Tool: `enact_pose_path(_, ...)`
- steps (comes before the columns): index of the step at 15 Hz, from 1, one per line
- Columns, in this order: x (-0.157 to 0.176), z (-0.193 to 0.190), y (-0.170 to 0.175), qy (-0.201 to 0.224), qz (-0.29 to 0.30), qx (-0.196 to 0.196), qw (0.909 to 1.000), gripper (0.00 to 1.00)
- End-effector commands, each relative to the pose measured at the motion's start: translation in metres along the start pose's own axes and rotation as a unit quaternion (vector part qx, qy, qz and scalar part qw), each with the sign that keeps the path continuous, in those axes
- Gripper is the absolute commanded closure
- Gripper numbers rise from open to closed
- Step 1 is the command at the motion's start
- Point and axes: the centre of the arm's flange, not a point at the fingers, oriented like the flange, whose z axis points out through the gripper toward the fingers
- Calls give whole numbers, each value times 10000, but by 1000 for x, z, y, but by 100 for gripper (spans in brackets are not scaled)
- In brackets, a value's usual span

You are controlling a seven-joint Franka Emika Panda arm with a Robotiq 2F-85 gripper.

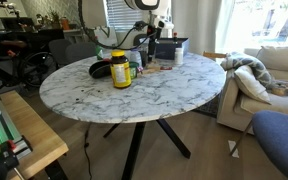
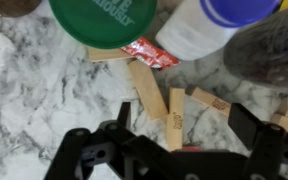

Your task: Move one block closer to the green bottle

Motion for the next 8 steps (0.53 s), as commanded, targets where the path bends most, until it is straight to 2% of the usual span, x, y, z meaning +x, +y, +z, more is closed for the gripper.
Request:
enact_pose_path(1,20,7,16,71,286,-214,9993,0)
enact_pose_path(3,26,14,16,212,492,-162,9984,0)
enact_pose_path(8,19,9,21,112,440,-130,9989,0)
